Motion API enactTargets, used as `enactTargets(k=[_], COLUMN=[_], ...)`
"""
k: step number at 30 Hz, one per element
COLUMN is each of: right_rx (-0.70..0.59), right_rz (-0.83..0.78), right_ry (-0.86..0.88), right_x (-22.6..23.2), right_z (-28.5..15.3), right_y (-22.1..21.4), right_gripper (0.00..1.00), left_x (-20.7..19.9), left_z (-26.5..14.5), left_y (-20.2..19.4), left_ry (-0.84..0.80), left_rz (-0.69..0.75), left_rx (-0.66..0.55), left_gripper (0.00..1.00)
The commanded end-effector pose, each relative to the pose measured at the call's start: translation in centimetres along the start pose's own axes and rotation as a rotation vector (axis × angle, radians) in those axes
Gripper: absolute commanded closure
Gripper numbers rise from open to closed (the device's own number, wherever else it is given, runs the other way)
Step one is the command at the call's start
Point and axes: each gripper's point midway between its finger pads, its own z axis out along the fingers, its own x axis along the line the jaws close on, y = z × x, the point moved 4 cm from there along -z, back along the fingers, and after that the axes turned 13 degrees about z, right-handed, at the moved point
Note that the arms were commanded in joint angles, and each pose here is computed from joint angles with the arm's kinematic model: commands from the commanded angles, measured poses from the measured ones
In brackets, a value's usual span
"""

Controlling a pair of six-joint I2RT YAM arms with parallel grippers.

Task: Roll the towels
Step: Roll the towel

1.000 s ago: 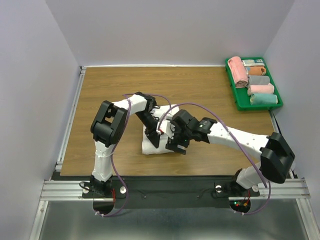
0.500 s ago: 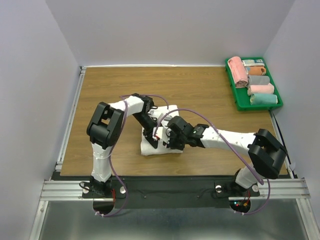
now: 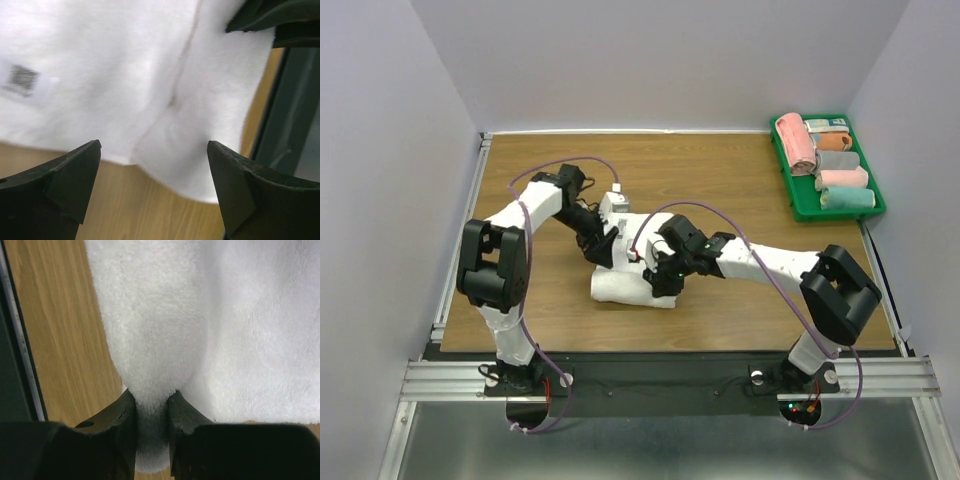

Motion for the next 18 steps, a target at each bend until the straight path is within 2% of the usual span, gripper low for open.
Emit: enactTargets(k=[1,5,6,9,11,12,13,15,16,18], right_rx=[0.243,0.251,0.260,0.264,0.282,0.296,0.290,0.327,0.336,0.355], right_rz=[0.208,0.286,0.316,0.368,0.411,0.434,0.441,0.480,0.490,0.515], right_ry=[0.216,0.280,0.294,0.344,0.366,0.372,0.375,0.397,0.400,0.404], right_x=[2.9,2.4,2.0,1.7,1.0,0.9,0.4,0.1,-0.2,-0.7], right_z=[0.6,1.2,1.6,1.9,2.5,2.6,2.7,3.4,3.7,4.3], right_y=[-5.8,-5.2,-5.4,-5.2,-5.6,-5.9,-5.4,-6.1,-6.2,-6.2], right_gripper=[1.00,1.00,1.00,0.99,0.99,0.99,0.99,0.99,0.99,0.99], left_x=[1.9,1.5,1.1,-1.5,-3.2,-4.7,-5.2,-7.4,-7.7,-9.1], left_z=[-4.9,-8.7,-8.8,-10.7,-10.0,-10.6,-9.5,-7.8,-6.2,-4.6], left_y=[3.4,4.4,3.6,4.7,3.7,4.1,2.4,2.4,0.6,0.6], left_ry=[0.251,0.459,0.485,0.586,0.607,0.648,0.649,0.635,0.625,0.612], left_rz=[0.176,0.226,0.219,0.337,0.390,0.478,0.483,0.586,0.588,0.669], left_rx=[-0.061,-0.114,-0.102,-0.138,-0.114,-0.117,-0.065,-0.029,0.041,0.046], left_gripper=[0.01,0.01,0.01,0.01,0.01,0.01,0.01,0.01,0.01,0.01])
